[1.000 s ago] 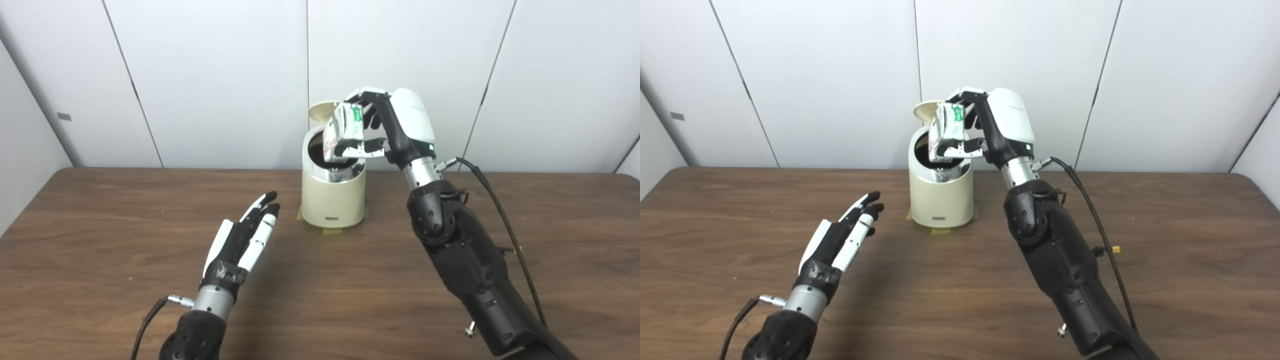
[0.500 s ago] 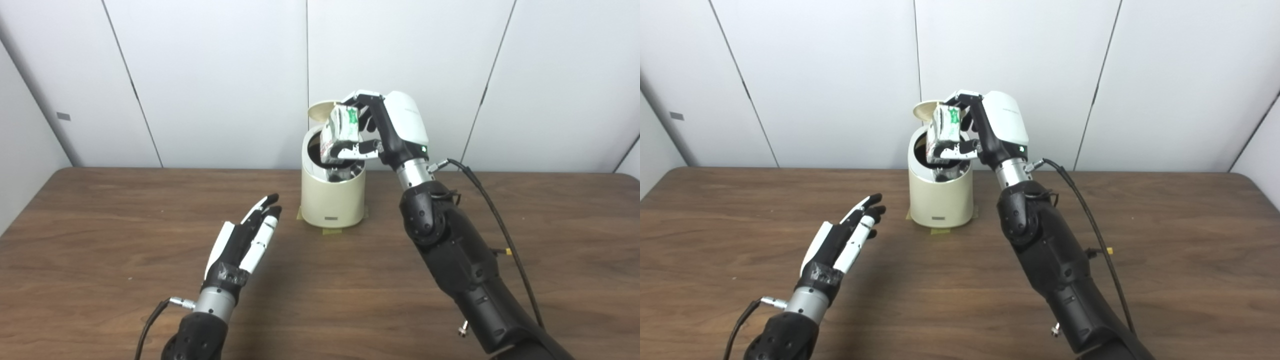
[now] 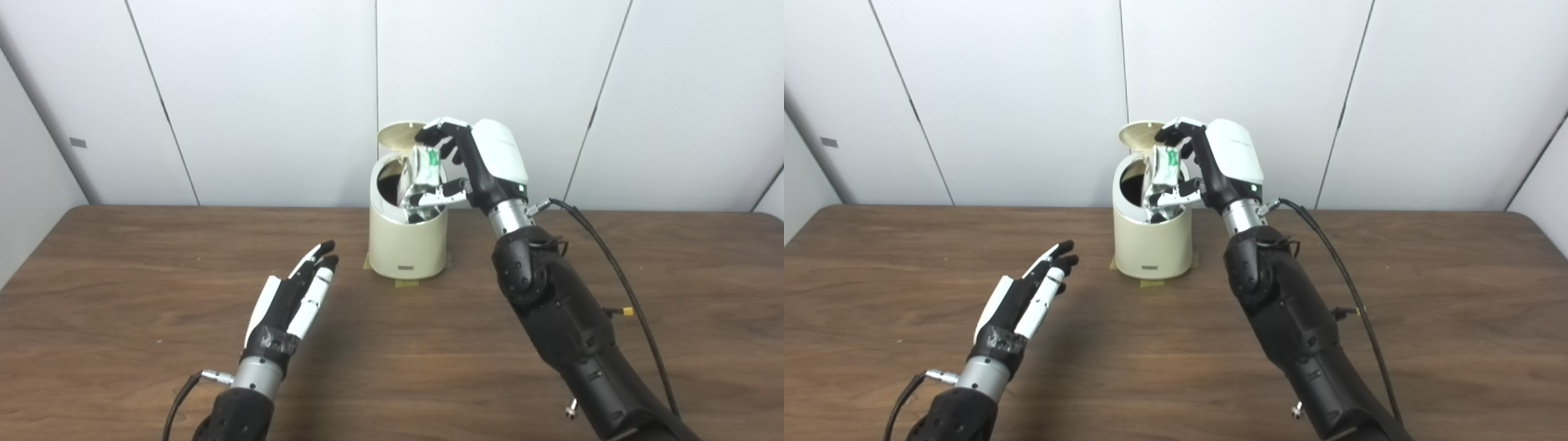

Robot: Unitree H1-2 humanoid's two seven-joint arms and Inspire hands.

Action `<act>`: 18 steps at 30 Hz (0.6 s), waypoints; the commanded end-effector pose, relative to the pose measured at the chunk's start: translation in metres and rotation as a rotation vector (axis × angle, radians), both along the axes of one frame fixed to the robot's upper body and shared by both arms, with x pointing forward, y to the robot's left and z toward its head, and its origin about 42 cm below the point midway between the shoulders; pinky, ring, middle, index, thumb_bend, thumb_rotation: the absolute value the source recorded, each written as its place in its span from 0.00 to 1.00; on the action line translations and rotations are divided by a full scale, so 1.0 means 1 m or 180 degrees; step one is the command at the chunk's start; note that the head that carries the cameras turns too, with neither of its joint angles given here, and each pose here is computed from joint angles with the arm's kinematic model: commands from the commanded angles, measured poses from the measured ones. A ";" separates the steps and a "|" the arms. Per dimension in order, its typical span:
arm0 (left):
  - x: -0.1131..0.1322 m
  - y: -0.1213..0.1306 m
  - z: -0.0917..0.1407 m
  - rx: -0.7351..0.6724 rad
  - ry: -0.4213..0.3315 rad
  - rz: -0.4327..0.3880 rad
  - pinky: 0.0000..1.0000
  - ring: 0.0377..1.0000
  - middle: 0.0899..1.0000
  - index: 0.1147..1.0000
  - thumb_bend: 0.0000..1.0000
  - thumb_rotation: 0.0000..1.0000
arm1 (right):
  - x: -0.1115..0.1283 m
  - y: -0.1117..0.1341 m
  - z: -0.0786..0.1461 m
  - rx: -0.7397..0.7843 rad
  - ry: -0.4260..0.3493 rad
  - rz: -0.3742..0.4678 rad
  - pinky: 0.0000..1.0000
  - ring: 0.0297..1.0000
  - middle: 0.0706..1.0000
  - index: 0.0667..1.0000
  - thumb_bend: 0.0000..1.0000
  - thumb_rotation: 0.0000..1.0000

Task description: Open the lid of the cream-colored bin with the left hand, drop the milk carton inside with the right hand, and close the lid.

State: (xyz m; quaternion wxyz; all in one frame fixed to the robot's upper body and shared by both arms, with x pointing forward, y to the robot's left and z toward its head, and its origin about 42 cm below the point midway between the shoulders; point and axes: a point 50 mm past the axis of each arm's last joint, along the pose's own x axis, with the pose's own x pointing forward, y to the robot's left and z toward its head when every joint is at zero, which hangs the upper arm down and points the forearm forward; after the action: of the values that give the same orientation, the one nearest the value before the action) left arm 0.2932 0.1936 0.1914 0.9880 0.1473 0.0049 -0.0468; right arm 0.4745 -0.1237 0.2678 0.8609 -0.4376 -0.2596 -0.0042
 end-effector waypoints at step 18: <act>0.004 -0.001 0.010 0.0016 -0.0146 0.0029 0.90 0.92 0.89 0.95 0.33 0.81 | -0.005 -0.006 0.038 0.0231 -0.0551 0.0096 0.42 0.42 0.47 0.45 0.52 0.01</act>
State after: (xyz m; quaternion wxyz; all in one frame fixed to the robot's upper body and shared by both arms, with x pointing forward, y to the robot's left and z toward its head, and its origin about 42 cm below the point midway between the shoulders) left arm 0.2926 0.1941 0.1897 0.9871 0.1521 0.0087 -0.0482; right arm 0.4699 -0.1269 0.2751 0.8595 -0.4216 -0.2884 -0.0173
